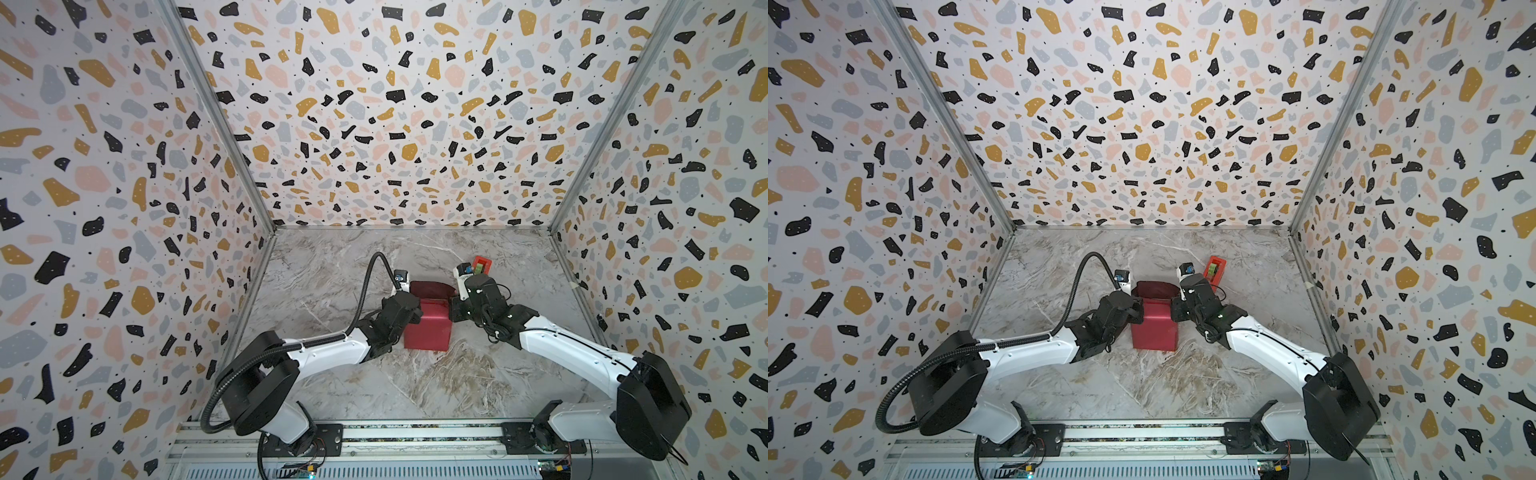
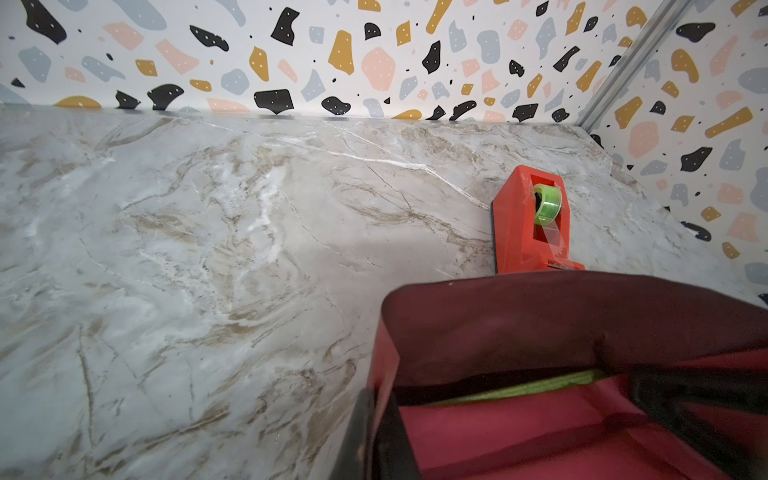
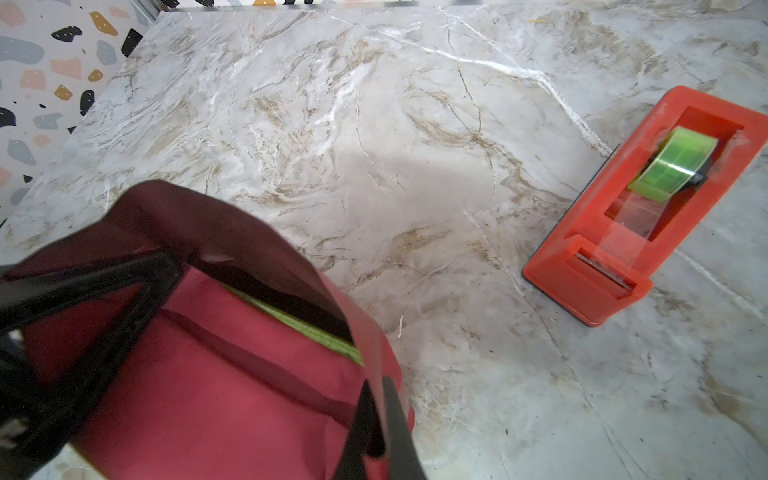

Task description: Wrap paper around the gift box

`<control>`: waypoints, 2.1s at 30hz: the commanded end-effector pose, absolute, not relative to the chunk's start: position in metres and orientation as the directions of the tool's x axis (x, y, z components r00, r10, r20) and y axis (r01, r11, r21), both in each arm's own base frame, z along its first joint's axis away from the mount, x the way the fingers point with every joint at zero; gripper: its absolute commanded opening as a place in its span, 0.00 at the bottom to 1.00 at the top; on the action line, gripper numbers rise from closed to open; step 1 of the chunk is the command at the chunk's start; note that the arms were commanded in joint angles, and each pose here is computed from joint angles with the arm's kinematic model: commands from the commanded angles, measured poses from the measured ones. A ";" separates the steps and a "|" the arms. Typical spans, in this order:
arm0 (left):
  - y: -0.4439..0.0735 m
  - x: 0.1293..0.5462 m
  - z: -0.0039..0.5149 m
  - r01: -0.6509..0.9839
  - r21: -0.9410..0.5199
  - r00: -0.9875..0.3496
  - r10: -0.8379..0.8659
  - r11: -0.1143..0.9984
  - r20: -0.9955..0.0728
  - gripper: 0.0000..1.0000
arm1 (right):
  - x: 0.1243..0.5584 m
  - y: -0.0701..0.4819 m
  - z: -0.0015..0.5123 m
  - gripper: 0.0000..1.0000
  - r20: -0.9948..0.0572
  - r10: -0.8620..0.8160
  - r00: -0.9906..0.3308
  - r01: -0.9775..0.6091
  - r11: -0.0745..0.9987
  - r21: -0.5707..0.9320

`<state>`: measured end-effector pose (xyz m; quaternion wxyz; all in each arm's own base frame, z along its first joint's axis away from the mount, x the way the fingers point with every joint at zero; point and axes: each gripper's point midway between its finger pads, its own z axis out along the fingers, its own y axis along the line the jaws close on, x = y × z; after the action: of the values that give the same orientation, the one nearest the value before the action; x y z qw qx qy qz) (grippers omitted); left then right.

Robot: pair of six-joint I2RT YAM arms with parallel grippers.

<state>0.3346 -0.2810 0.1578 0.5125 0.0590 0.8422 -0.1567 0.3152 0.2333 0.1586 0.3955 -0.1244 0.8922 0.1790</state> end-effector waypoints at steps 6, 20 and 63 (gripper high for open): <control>-0.273 0.333 0.208 0.286 -0.312 -0.426 -0.172 0.906 -0.888 0.49 | 0.318 0.237 0.176 0.00 -0.780 -0.079 -0.621 -0.383 0.899 0.214; -0.276 0.331 0.194 0.309 -0.294 -0.484 -0.117 0.905 -0.867 0.41 | 0.320 0.239 0.177 0.00 -0.783 -0.080 -0.617 -0.389 0.896 0.215; -0.273 0.331 0.159 0.301 -0.249 -0.503 -0.068 0.921 -0.862 0.54 | 0.312 0.228 0.233 0.47 -0.817 -0.024 -0.576 -0.469 0.828 0.306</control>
<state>0.3280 -0.2710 0.1581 0.4835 0.0642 0.8531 -0.1853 0.3159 0.2274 0.1979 0.4168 -0.1351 0.8693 0.2290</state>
